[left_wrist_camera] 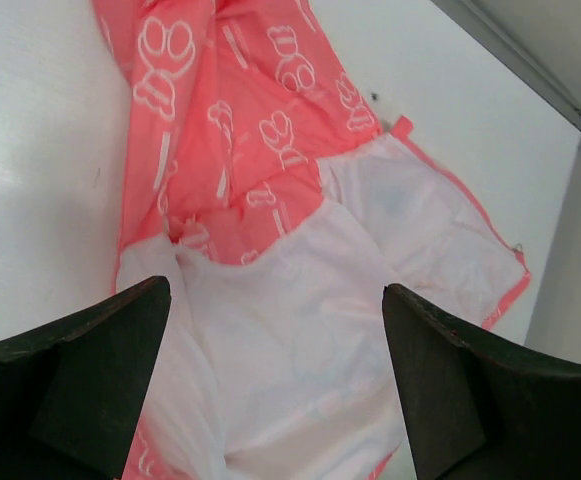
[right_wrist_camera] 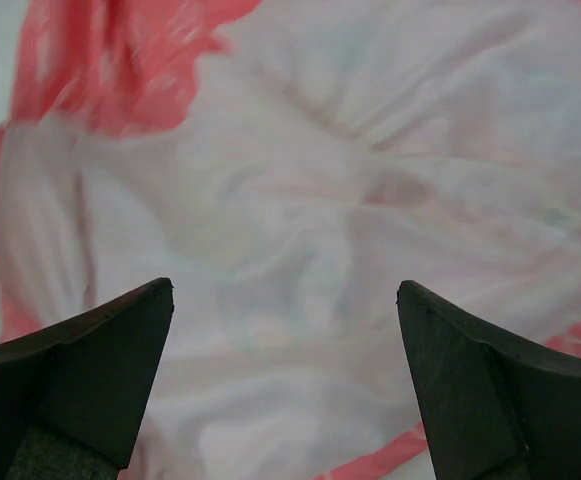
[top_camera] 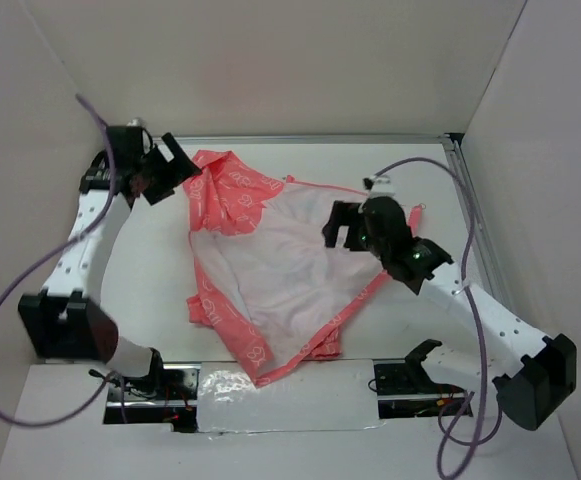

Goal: Zip up the jacket

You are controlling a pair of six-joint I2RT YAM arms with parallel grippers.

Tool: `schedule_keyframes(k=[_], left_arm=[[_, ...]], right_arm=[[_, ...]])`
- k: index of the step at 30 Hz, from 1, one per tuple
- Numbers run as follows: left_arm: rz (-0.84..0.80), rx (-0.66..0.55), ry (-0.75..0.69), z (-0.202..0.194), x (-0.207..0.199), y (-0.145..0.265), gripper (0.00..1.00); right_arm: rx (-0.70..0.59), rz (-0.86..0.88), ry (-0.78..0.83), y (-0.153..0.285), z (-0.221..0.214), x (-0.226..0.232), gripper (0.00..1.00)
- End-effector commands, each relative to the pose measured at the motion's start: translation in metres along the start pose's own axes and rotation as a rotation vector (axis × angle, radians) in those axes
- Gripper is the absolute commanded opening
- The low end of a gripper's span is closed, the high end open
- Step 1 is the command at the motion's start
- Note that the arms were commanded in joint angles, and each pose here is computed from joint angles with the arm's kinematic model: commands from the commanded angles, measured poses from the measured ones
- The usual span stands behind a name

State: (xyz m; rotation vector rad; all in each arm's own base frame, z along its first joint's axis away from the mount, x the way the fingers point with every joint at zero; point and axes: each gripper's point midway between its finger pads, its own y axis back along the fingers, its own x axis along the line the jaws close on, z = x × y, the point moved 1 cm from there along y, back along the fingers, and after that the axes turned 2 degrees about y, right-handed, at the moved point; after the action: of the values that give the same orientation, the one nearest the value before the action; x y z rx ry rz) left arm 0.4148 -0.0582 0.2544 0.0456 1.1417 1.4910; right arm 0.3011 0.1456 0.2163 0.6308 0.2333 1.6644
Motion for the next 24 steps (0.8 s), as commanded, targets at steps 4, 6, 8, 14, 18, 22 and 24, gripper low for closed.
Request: schedule_keyframes(k=[4, 6, 8, 14, 18, 22, 24], left_arm=[[-0.011, 0.016, 0.109, -0.086, 0.053, 0.048, 0.99], [0.032, 0.047, 0.158, -0.111, 0.083, 0.046, 0.99], [0.082, 0.054, 0.204, -0.127, 0.101, 0.053, 0.99], [0.017, -0.022, 0.225, -0.129, 0.093, 0.08, 0.99], [0.018, -0.034, 0.234, -0.131, 0.095, 0.084, 0.99], [0.044, -0.018, 0.247, -0.133, 0.098, 0.081, 0.99], [0.046, -0.014, 0.246, -0.132, 0.097, 0.081, 0.99]], right_arm=[[0.218, 0.48, 0.191, 0.035, -0.095, 0.125, 1.0], [0.31, 0.613, 0.276, 0.052, -0.135, 0.166, 1.0], [0.367, 0.691, 0.357, 0.065, -0.164, 0.2, 1.0], [0.543, 0.851, 0.414, 0.09, -0.224, 0.241, 1.0], [0.608, 0.797, 0.508, 0.089, -0.263, 0.246, 0.98], [0.61, 0.71, 0.486, 0.075, -0.26, 0.246, 0.35], [0.555, 0.664, 0.432, 0.069, -0.236, 0.243, 0.05]])
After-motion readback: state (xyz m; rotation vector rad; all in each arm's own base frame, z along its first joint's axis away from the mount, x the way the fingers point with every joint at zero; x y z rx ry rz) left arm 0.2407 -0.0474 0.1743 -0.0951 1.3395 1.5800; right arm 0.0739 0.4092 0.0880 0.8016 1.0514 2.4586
